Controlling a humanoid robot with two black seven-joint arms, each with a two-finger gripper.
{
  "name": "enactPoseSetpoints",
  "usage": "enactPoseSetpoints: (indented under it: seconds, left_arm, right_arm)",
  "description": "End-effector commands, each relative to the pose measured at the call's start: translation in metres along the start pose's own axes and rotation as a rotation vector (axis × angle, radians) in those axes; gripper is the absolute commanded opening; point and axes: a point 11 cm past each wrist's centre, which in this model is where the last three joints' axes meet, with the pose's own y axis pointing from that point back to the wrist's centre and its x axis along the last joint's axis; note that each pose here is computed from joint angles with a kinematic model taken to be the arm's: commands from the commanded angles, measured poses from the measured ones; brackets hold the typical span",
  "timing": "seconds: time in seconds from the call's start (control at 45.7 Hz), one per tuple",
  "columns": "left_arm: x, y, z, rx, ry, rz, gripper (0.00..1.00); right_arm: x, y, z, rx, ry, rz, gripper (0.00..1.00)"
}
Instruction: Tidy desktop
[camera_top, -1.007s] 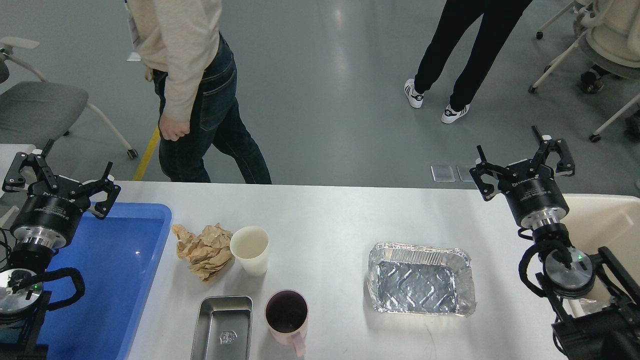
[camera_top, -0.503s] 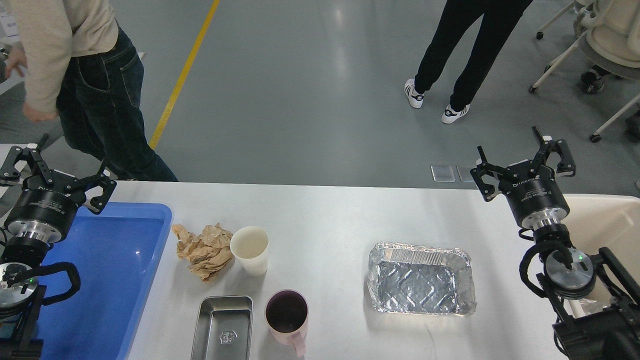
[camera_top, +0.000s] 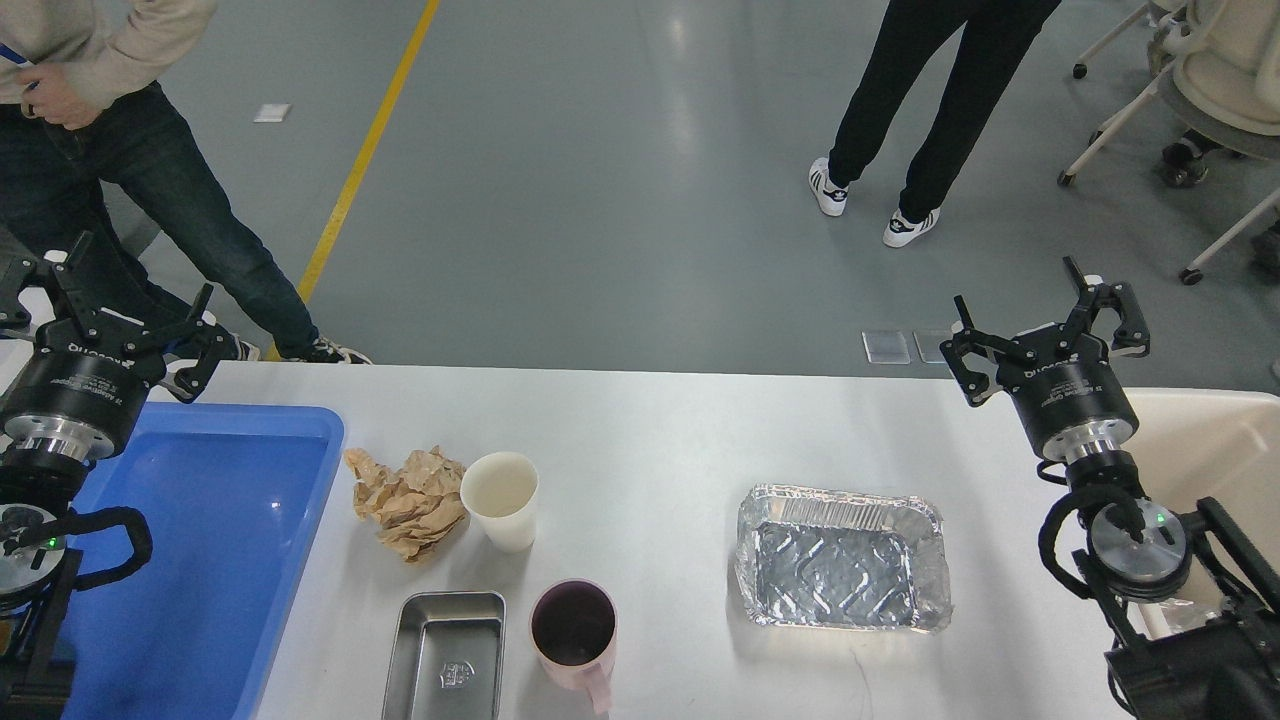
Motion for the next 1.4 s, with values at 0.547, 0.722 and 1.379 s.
enactPoseSetpoints:
  seconds: [0.547, 0.722, 1.379]
  left_arm:
    - [-0.040, 0.058, 0.002, 0.576, -1.241, -0.254, 0.97]
    - [-0.032, 0.079, -0.004, 0.727, -1.426, -0.396, 0.97]
    - [0.004, 0.120, -0.069, 0.908, -1.572, -0.475, 0.97]
  right_arm:
    - [0.003, 0.000, -0.004, -0.002, 0.019, 0.008, 1.00]
    - [0.008, 0.000, -0.005, -0.001, 0.022, 0.020, 1.00]
    - [0.018, 0.000, -0.012, 0.001, 0.046, 0.039, 1.00]
